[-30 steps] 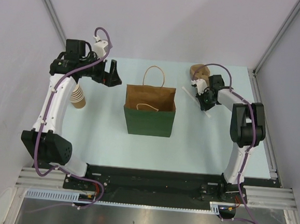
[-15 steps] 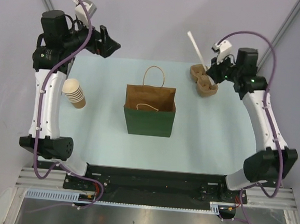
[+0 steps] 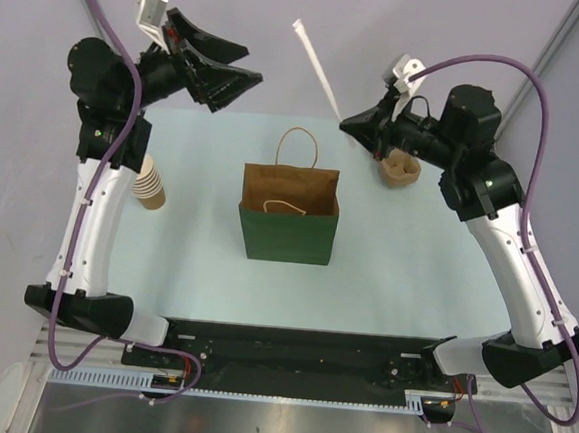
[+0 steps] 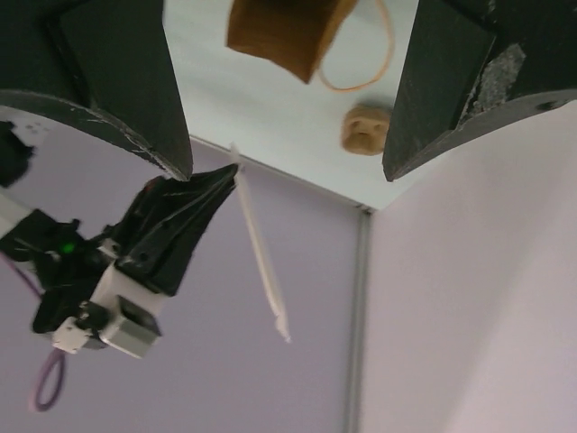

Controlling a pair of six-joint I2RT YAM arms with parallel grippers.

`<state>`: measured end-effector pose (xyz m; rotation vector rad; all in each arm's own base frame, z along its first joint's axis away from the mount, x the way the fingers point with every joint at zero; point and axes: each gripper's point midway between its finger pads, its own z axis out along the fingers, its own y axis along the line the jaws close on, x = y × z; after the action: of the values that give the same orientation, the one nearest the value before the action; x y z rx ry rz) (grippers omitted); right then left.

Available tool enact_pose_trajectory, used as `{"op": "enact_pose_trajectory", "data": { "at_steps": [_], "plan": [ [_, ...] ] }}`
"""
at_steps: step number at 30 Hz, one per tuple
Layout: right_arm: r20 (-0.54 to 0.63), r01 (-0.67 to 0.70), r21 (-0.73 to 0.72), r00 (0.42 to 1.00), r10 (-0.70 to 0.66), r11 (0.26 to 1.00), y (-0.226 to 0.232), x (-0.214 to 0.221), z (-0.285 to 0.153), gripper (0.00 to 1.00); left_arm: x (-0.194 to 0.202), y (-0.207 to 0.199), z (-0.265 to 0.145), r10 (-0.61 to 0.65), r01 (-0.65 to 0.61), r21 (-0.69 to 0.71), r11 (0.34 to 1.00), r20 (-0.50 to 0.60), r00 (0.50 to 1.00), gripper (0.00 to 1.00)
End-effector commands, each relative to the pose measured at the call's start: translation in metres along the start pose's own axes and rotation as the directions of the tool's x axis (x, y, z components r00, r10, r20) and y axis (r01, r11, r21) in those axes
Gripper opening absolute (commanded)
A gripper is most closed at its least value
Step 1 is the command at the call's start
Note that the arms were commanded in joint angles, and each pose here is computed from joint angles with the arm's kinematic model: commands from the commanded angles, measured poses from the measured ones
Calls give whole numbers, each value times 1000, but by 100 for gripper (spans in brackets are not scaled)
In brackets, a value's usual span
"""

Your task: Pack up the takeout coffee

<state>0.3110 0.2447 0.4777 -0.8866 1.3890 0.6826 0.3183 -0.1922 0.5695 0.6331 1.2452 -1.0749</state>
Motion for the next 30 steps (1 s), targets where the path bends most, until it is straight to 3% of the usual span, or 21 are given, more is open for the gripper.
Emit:
{"op": "enact_pose_trajectory", "data": {
  "at_steps": [1,7,17,23,26,27,28,30],
  "plan": [
    [94,3,-70,996,4,998,39,-30,8,0,-13,-57,6,-28,17,140,990,75,997,89],
    [143,-6,-124,989,24,992,69,-44,18,0,-1,-72,14,-109,95,145,985,90,990,74],
    [190,-61,-169,977,93,984,89,-56,34,0,14,-81,19,-164,149,163,975,80,983,65],
    [184,-74,-191,977,110,979,97,-52,41,0,26,-81,18,-213,201,163,966,60,975,31],
    [177,-78,-191,978,112,978,98,-49,42,0,32,-81,16,-217,206,159,966,53,975,11],
    [177,-77,-187,978,111,979,97,-49,43,0,32,-82,15,-212,202,162,966,52,976,1],
    [171,-80,-186,979,112,979,97,-48,42,1,34,-83,14,-205,195,162,967,45,978,0],
    [167,-87,-151,980,113,985,91,-46,42,18,37,-83,12,-189,182,162,970,29,982,0]
  ]
}}
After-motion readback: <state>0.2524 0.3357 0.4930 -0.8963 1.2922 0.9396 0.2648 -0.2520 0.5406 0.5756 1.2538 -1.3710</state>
